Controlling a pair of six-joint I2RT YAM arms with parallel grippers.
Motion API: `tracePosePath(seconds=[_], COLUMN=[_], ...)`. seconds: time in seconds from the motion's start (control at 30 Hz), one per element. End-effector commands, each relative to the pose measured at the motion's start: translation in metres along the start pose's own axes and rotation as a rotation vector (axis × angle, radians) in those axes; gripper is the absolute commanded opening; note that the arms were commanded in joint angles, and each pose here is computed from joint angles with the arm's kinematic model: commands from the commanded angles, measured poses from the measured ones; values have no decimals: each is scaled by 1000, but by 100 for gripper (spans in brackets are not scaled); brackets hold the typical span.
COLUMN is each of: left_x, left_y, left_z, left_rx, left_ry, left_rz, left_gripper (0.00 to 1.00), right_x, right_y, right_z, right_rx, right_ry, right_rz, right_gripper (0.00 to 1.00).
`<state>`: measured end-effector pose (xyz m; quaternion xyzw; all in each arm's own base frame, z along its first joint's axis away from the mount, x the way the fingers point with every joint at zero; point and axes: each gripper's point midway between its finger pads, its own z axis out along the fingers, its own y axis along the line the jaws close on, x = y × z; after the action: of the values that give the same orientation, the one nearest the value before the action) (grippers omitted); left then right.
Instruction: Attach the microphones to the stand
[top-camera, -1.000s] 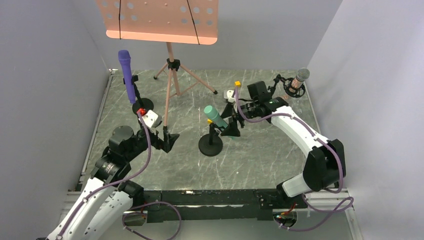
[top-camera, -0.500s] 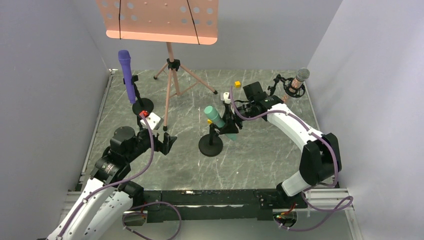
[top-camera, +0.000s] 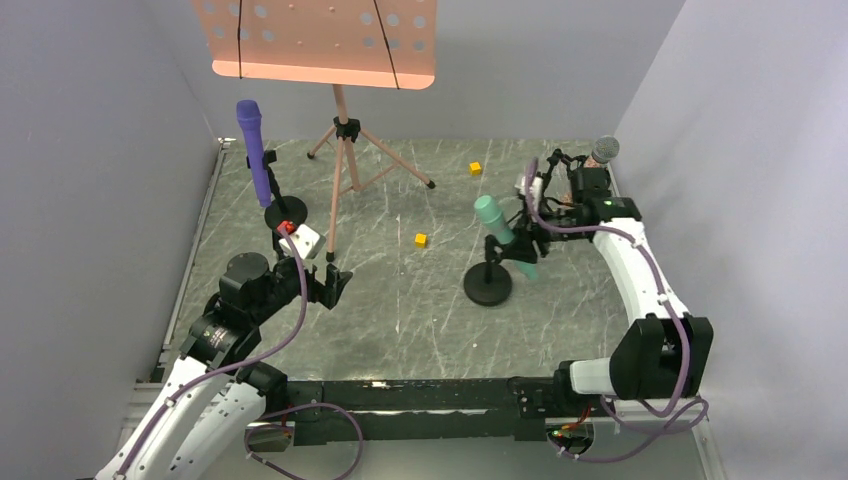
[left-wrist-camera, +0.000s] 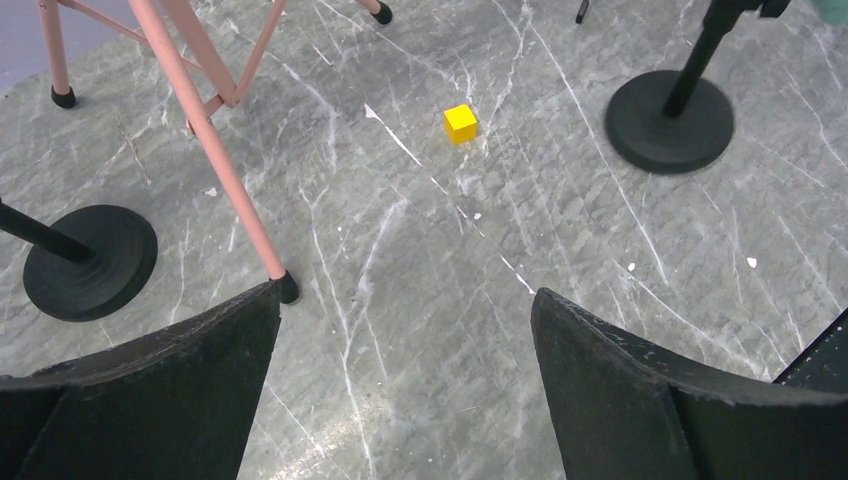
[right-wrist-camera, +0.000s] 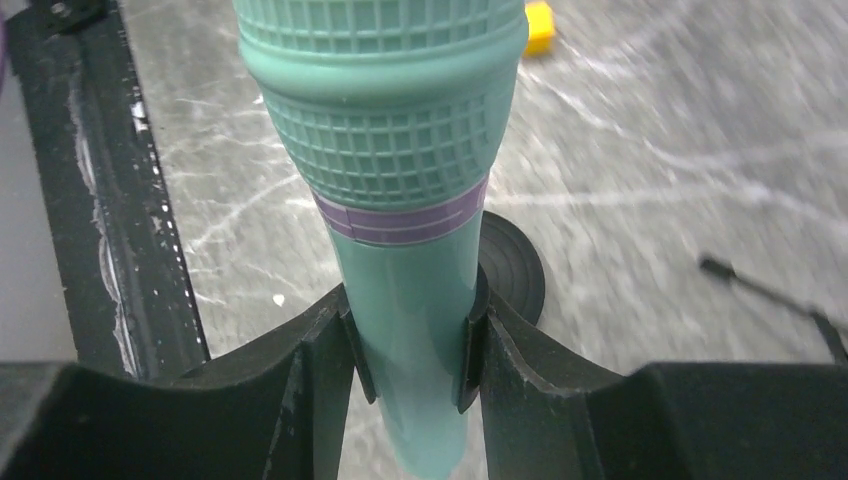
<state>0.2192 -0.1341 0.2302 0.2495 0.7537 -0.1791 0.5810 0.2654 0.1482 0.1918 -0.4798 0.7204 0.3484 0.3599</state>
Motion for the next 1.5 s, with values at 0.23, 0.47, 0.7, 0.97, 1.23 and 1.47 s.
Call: tracePosePath(seconds=[0.23, 0.47, 0.7, 0.97, 1.23, 1.47], left_x=[-8, -9, -7, -8, -10, -12], left_y=[1, 2, 3, 2, 2, 2], left_z=[-2, -3, -1, -1, -4, -5], left_rx=[2, -7, -7, -6, -8, -8], left_ry=[-23, -30, -18, -23, -36, -50], left_rz=[16, 16, 13, 11, 11, 6], left_gripper=[99, 99, 99, 99, 99, 99], right_x=[45, 80, 100, 86, 48, -27], right_y=[-79, -111, -107, -103, -97, -82], right_z=[-167, -221, -211, -240, -265, -304], right_rx=[526, 704, 681, 802, 879, 1024], right_ry=[-43, -49, -50, -50, -63, -111], right_rz=[174, 246, 286, 235, 169, 8], right_gripper=[16, 19, 36, 74, 83, 100])
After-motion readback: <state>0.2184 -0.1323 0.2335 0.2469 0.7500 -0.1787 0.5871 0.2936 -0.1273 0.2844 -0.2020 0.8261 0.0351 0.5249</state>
